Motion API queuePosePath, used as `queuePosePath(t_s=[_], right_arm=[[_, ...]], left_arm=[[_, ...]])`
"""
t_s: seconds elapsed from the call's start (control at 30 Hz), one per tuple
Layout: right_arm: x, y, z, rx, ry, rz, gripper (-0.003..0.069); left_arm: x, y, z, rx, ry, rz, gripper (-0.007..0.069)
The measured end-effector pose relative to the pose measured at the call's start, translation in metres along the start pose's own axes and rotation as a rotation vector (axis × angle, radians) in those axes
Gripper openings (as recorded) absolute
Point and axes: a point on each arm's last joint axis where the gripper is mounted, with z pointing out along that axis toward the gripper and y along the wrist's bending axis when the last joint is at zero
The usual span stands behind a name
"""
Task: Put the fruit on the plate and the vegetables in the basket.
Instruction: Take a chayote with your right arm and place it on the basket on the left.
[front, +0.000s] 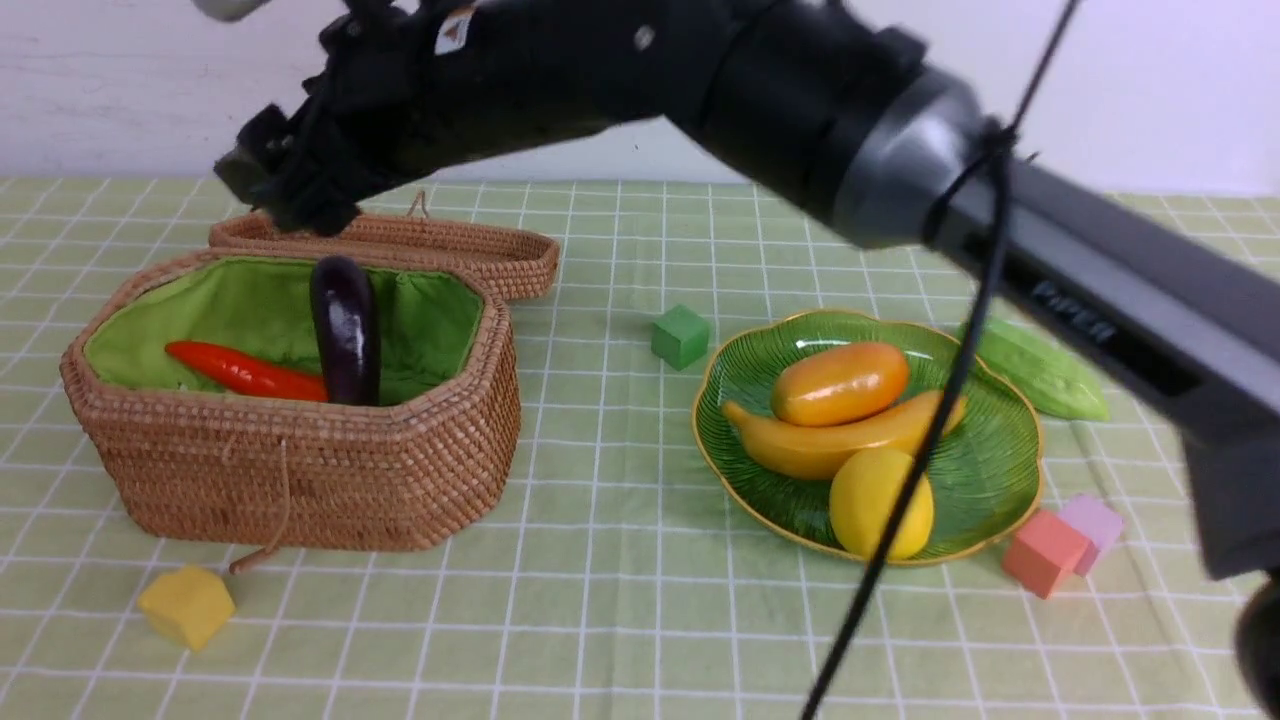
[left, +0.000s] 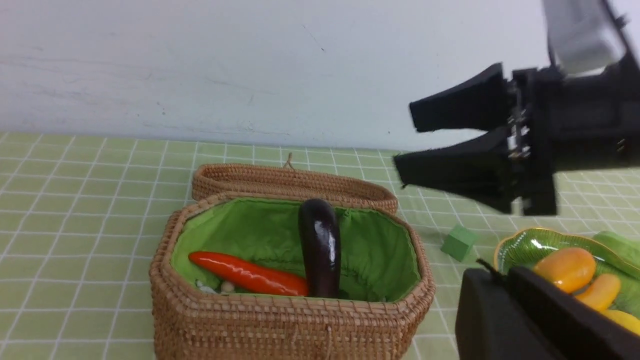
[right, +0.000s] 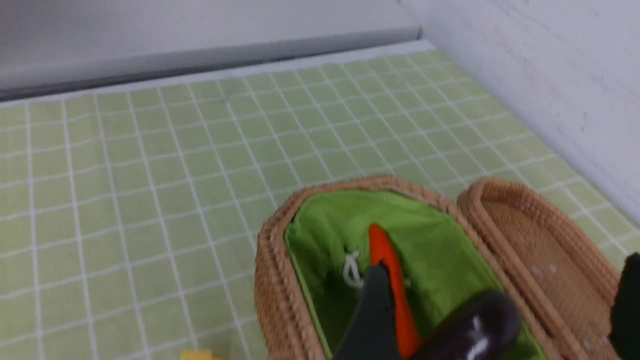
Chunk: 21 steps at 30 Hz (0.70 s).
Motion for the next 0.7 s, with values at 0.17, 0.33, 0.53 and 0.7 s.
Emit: queuePosePath(t_s=[0.17, 0.33, 0.53, 0.7], right_arm=[[0.004, -0.033, -0.07, 0.127, 0.277, 0.083, 0.0264], [0.037, -0.094, -0.114, 0.392, 0.494, 0.225, 0.0018], [0.097, -0.16, -0.155, 0.569, 0.634, 0.408, -0.0007], [0.153, -0.207, -0.186, 0.649, 0.726, 0.563, 0.0088]], left_arm=[[0.008, -0.01, -0.001, 0.114, 0.087, 0.022, 0.0039], [0.016, -0.026, -0.006, 0.303, 0.174, 0.07, 0.0039], [0.02, -0.045, -0.014, 0.534, 0.192, 0.146, 0.0039], [0.021, -0.05, -0.018, 0.608, 0.186, 0.194, 0.0039]])
